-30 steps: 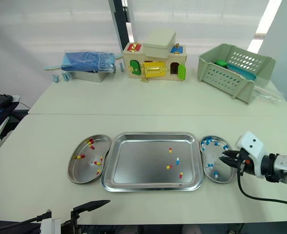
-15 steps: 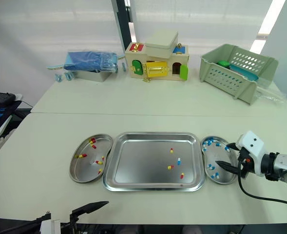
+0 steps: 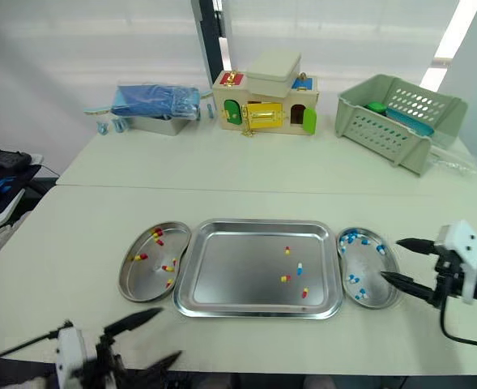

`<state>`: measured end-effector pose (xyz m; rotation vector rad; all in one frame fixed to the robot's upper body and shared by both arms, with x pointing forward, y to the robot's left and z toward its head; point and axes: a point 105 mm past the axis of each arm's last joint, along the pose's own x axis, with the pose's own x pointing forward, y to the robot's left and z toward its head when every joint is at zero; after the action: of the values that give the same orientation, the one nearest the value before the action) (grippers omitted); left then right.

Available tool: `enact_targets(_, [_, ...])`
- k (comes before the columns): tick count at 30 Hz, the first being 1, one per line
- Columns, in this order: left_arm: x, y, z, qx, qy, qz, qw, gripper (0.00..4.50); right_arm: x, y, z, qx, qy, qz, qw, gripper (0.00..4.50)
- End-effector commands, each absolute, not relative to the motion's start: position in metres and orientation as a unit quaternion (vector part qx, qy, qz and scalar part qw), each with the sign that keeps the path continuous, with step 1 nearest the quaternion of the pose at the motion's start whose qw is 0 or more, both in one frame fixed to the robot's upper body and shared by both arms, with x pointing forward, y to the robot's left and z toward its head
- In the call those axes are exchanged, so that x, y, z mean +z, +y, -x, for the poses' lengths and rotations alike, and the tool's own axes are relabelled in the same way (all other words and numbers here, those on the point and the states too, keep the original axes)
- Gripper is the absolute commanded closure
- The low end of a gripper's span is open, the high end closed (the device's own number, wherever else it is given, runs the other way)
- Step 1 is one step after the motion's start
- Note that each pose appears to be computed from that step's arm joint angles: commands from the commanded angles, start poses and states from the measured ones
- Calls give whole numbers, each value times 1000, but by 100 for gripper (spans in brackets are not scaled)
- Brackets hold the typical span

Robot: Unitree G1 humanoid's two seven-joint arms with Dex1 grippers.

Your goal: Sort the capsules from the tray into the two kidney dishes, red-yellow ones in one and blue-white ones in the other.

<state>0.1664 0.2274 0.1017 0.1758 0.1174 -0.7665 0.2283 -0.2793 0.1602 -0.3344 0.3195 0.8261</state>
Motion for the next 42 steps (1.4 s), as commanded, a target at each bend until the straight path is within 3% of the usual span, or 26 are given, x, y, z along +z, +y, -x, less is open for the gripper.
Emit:
enact_targets(1, [126, 262, -176, -325, 82, -105, 936, 0, 167, -293, -216, 404, 156, 189, 881, 5])
enact_targets(9, [149, 373, -196, -200, 174, -214, 940, 0, 147, -314, -209, 399, 192, 214, 871, 5])
enact_targets(16, [152, 394, -207, -194, 192, -231, 934, 0, 142, -316, -211, 398, 188, 221, 870, 5])
enact_targets(29, [146, 373, -215, -232, 191, -229, 926, 0, 137, -316, -205, 395, 189, 217, 873, 5])
enact_targets(35, [161, 307, -241, -332, 149, -245, 899, 0, 129, -281, -180, 423, 170, 169, 874, 5])
enact_targets(42, [152, 215, -258, -486, 113, -277, 821, 0, 121, -232, -155, 441, 128, 139, 878, 5])
